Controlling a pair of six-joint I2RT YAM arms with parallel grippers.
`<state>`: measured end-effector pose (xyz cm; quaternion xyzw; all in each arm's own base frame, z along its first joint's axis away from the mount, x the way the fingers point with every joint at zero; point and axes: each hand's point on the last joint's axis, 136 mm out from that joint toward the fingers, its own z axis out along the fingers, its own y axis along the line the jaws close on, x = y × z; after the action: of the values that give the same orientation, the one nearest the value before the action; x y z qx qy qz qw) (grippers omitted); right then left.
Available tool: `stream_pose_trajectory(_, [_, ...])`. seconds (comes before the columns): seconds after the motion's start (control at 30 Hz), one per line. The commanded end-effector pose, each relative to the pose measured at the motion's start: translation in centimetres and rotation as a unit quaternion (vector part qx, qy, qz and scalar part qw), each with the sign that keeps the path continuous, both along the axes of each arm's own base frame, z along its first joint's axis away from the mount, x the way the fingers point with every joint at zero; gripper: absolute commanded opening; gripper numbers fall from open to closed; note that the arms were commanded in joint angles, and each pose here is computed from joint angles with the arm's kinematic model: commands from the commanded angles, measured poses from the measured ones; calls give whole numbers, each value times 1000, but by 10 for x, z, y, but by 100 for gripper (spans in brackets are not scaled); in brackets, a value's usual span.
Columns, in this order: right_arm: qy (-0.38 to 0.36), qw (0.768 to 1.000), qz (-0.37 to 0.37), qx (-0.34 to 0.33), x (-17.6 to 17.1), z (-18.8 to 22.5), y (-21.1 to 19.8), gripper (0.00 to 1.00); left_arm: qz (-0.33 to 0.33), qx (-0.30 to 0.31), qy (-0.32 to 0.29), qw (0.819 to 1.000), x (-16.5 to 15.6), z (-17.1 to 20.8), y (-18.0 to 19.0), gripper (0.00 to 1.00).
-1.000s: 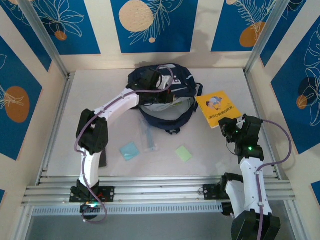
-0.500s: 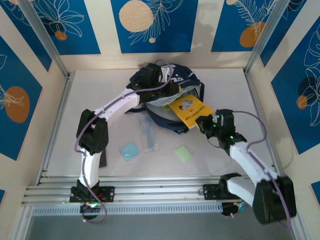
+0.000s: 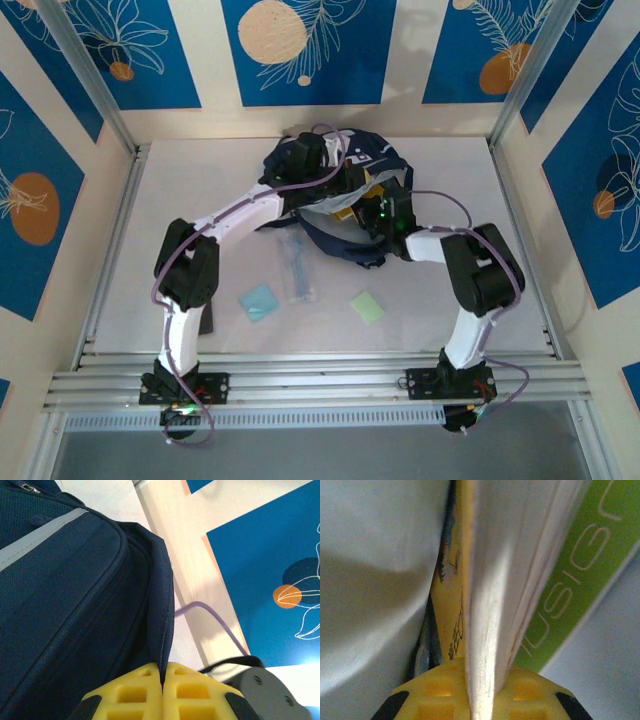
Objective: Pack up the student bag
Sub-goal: Place the book in the student bag, then close the student bag at the top-center of the table, then zip the student bag at the top-center of the table.
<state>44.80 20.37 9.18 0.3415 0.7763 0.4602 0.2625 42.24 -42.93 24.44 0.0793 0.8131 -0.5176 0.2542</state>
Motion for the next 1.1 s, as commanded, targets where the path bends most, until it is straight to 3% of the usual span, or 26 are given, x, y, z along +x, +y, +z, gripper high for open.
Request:
stream_pose_trajectory(0.0, [-41, 997, 4, 66, 21, 32, 12, 13, 8, -63, -61, 996, -6, 66, -2, 0])
stream_pose_trajectory(0.13, [8, 998, 36, 53, -1, 23, 3, 38, 18, -57, -55, 997, 0, 55, -2, 0])
stream_pose_trajectory(0.33, [66, 994, 83, -29, -73, 23, -28, 60, 15, -50, -30, 998, 4, 29, -9, 0])
stream_pose_trajectory(0.4, [84, 989, 91, -80, -99, 24, -41, 69, 8, -49, -23, 998, 2, 24, -10, 19])
stream_pose_trajectory(0.43, [88, 986, 96, -104, -111, 26, -48, 71, 5, -48, -22, 999, 0, 23, -10, 33])
stream_pose_trajectory(0.5, [89, 981, 109, -132, -131, 31, -56, 72, 4, -39, -30, 999, -2, 21, -4, 52])
stream_pose_trajectory(0.63, [75, 974, 131, -170, -158, 46, -65, 73, 50, 12, -43, 998, 8, 5, 41, 70])
stream_pose_trajectory(0.77, [47, 968, 142, -200, -166, 61, -62, 79, 120, 37, -28, 992, 23, -21, 106, 71])
stream_pose_trajectory(0.8, [43, 968, 144, -204, -166, 63, -60, 86, 137, 46, -24, 989, 25, -29, 120, 71])
stream_pose_trajectory(0.83, [39, 966, 148, -209, -166, 65, -57, 100, 156, 56, -19, 986, 28, -38, 137, 71])
stream_pose_trajectory(1.07, [36, 955, 193, -224, -159, 67, -23, 99, 235, 72, 35, 969, 46, -99, 213, 71])
